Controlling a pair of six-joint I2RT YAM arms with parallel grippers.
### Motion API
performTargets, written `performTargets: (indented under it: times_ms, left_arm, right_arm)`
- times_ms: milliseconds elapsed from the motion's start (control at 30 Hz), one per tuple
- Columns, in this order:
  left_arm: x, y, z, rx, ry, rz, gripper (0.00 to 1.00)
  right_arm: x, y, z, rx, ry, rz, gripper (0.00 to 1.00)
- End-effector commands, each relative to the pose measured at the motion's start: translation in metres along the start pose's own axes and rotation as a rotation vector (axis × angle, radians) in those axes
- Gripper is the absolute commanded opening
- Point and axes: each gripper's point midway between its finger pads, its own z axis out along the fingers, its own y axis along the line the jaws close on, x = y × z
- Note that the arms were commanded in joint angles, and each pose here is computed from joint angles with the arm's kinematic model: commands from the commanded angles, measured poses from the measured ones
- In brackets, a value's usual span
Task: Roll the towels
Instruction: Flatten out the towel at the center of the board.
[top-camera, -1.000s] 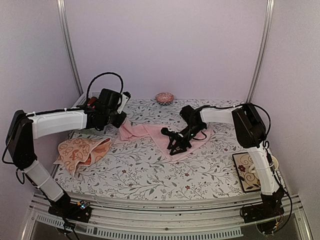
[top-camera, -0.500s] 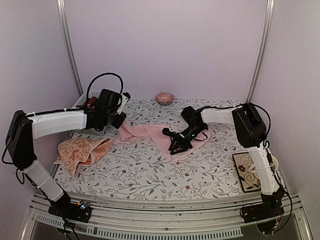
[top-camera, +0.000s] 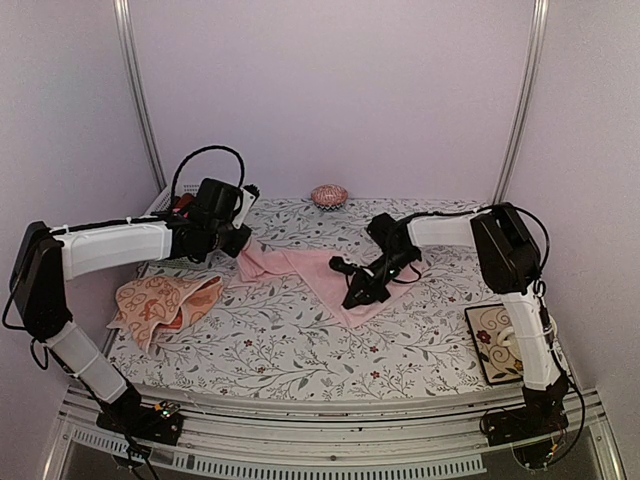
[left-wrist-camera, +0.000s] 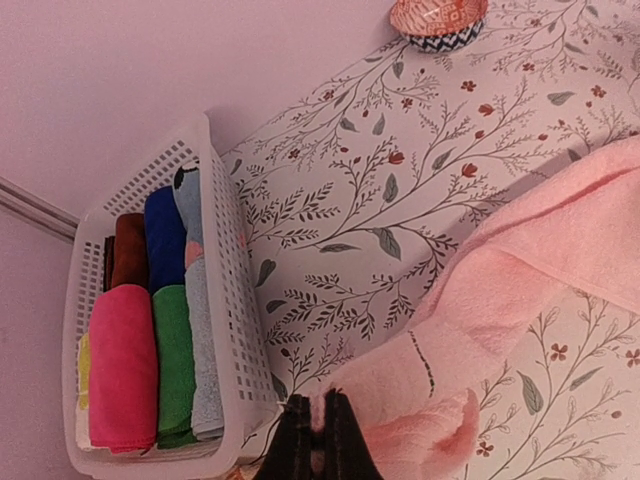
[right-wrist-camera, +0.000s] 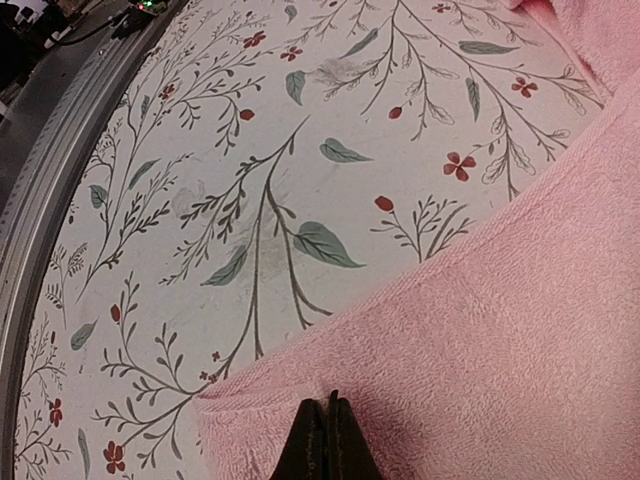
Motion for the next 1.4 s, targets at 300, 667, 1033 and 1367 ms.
performTargets:
  times_ms: [300,667,1033,1367]
  left_arm:
    - [-0.005,0.003,-0.003,-0.029,-0.011,-0.028,0.00]
    - [-0.007,0.001,0.010,-0.044,0.029,-0.087,0.00]
    - [-0.013,-0.044,0.028,0.060,0.068,-0.096,0.00]
    - [-0.023,-0.047,0.036,0.041,0.072,-0.027,0.00]
  right_arm:
    - [-0.041,-0.009,-0.092,0.317,-0.039,-0.042,0.01]
    - [0.009,-0.049,-0.142,0.632,0.004,0.313,0.01]
    - [0.011,-0.042,-0.117,0.504,-0.060,0.462,0.01]
    - [0.026,-0.072,-0.107,0.441,-0.031,0.700,0.01]
